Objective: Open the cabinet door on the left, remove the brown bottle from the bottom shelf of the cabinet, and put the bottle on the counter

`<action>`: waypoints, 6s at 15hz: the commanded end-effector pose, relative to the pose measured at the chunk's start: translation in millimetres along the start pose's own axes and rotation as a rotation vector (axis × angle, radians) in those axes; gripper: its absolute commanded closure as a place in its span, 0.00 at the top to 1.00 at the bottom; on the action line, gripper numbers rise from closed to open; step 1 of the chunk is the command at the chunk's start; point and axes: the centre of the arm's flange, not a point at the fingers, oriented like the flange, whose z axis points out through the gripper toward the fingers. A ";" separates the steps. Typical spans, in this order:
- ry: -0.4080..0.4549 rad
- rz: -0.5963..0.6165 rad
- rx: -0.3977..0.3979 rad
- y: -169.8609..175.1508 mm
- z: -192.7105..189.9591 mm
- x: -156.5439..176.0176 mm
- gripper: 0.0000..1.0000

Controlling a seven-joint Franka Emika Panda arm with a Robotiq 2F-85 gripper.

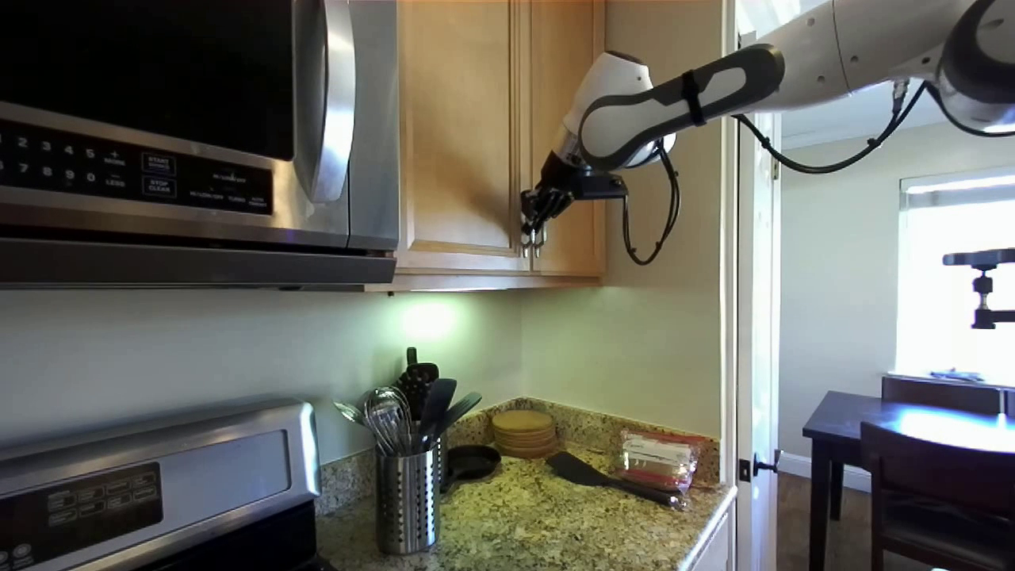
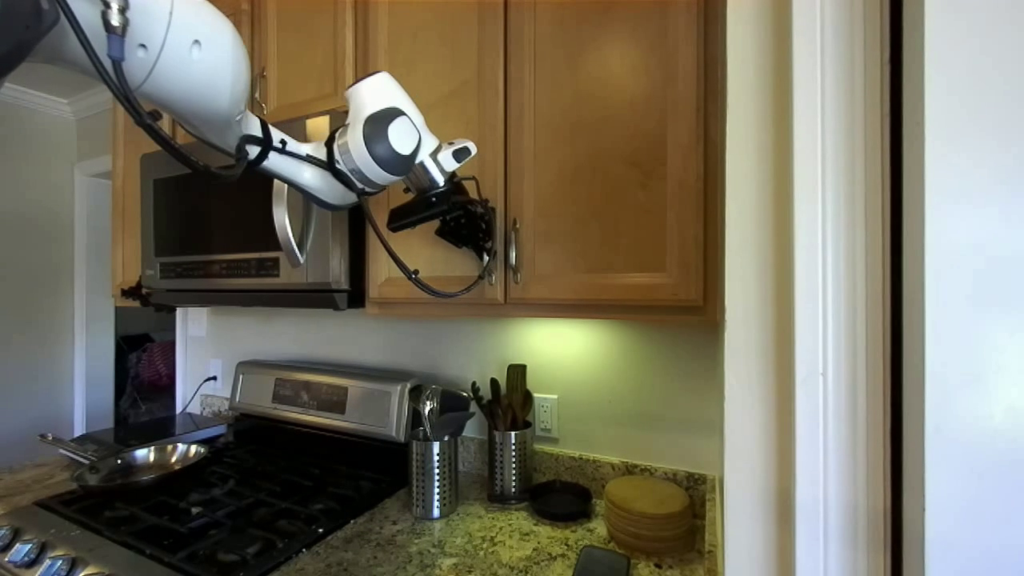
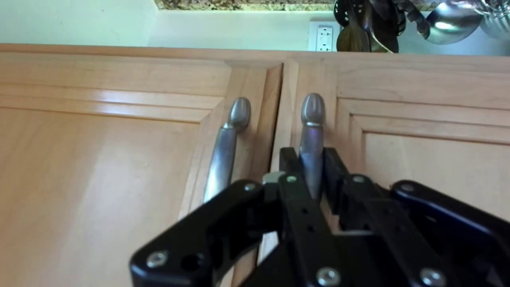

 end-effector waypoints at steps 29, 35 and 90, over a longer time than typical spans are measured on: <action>-0.172 -0.168 0.110 -224.4 -218.5 -177.4 0.58; -0.304 -0.204 0.269 -197.4 -206.5 -203.9 0.97; -0.370 -0.481 0.307 -156.5 -76.9 -135.3 1.00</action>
